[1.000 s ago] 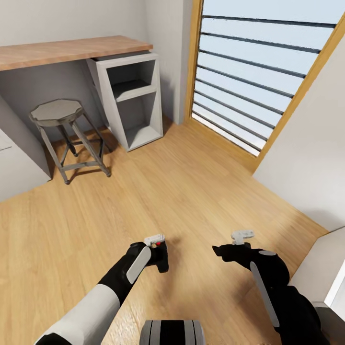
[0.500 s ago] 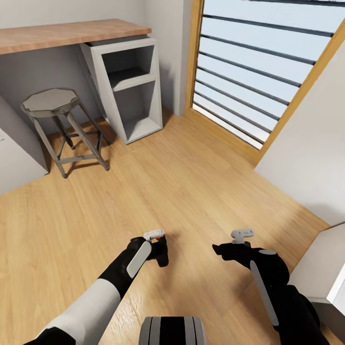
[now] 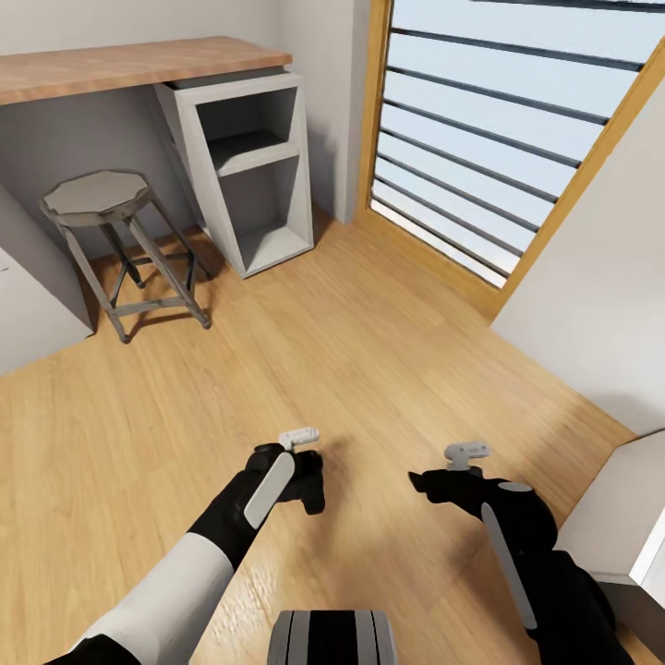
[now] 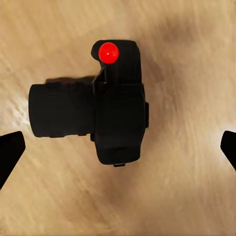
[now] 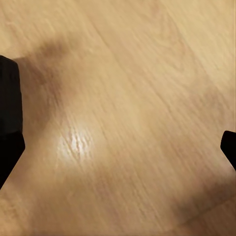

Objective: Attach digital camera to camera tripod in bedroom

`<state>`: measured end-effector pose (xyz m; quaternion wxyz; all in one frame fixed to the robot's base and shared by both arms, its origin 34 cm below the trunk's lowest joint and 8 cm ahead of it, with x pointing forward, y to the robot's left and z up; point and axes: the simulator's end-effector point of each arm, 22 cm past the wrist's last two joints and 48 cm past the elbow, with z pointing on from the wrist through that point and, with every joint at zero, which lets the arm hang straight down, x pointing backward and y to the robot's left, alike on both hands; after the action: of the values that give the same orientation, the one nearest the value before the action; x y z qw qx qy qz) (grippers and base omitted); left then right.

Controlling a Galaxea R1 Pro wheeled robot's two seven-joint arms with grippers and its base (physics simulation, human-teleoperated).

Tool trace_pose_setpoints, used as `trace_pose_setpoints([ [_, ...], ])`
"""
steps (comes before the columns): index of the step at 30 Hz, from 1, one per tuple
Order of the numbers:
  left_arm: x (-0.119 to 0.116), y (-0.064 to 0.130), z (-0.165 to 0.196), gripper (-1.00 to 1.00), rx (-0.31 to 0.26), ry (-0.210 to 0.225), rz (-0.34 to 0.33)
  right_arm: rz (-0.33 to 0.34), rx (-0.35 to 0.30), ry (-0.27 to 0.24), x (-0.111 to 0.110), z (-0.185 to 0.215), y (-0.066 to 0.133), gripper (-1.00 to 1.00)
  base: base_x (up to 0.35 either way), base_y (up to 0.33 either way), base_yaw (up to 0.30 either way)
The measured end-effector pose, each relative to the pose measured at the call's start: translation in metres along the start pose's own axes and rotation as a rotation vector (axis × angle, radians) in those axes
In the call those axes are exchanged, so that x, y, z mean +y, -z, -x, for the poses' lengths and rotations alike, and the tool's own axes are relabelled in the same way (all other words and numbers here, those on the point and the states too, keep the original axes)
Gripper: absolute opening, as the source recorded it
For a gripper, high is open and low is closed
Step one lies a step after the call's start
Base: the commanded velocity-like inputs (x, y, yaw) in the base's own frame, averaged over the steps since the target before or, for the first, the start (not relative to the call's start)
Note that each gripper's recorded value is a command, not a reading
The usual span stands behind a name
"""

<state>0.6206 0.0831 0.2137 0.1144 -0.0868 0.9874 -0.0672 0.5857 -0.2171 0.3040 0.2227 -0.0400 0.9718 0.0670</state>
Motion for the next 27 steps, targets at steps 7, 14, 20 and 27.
trace_pose_setpoints([
  [7, 0.000, 0.001, 0.000, 1.00, 0.003, -0.008, 0.005, -0.006, 0.002, -0.002, -0.005, -0.001, -0.001, 1.00, 0.000, 0.000, 0.000],
  [14, -0.001, -0.013, -0.015, 1.00, 0.046, 0.013, -0.008, -0.001, 0.028, -0.009, -0.005, -0.012, -0.012, 1.00, 0.000, 0.000, 0.000],
  [20, -0.002, -0.024, -0.028, 1.00, 0.080, 0.023, -0.018, -0.005, 0.036, -0.008, -0.009, -0.014, -0.021, 1.00, 0.000, 0.000, 0.000],
  [27, -0.002, -0.036, -0.040, 1.00, 0.108, 0.028, -0.021, -0.066, -0.135, -0.016, -0.054, 0.013, -0.023, 1.00, 0.000, 0.000, 0.000],
])
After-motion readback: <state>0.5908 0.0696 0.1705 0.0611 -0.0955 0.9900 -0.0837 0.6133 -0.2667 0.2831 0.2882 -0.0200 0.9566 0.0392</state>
